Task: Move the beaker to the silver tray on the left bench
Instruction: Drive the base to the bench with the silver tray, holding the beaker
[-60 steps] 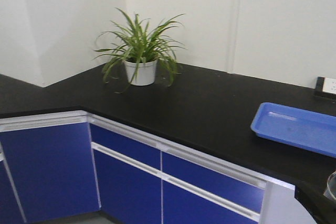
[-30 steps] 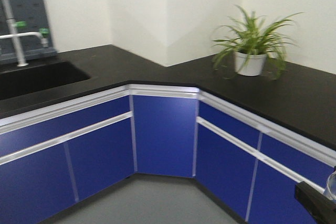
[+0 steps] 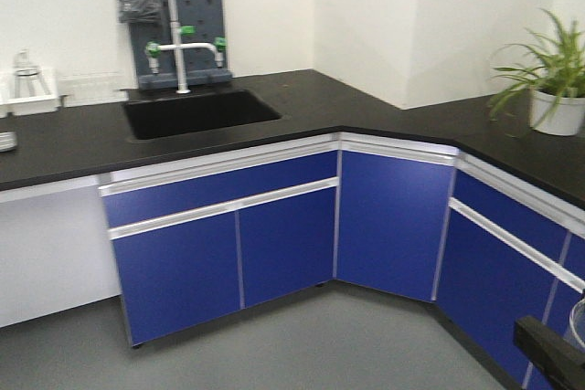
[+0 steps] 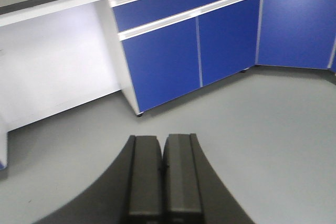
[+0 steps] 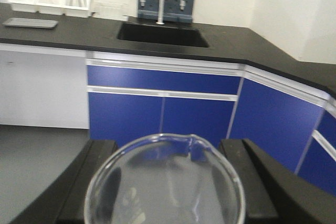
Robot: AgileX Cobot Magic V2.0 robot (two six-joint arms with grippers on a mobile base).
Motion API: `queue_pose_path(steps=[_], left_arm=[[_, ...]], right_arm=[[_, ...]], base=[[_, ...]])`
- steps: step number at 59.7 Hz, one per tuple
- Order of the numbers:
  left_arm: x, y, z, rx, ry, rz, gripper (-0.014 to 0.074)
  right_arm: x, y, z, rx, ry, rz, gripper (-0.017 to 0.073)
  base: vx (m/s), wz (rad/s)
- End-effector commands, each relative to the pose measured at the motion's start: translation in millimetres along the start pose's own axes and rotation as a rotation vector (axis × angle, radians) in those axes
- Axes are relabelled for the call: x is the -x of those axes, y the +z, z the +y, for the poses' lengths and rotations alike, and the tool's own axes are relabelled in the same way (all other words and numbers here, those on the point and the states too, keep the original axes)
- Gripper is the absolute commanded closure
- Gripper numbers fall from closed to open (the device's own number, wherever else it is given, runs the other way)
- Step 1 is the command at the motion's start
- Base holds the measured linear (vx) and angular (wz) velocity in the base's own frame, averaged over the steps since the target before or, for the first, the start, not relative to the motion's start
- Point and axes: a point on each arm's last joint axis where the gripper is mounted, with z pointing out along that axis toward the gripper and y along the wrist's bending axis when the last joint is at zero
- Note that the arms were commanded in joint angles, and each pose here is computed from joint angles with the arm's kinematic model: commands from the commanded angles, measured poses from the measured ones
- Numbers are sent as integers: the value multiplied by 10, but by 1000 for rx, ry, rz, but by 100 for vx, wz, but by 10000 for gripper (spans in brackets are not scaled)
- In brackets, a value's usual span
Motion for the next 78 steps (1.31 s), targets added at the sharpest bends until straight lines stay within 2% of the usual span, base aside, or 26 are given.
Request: queue_pose_path(steps=[1,35,78], left_arm=[[8,16,-7,-6,-3,-62,592],[8,16,-7,-6,-3,-62,592],[8,16,-7,-6,-3,-62,592]], right_arm=[[145,-25,23,32,-25,-77,571],[145,-25,23,32,-25,-77,571],[145,-25,23,32,-25,-77,571]], base=[[-11,41],[1,44],[24,49]])
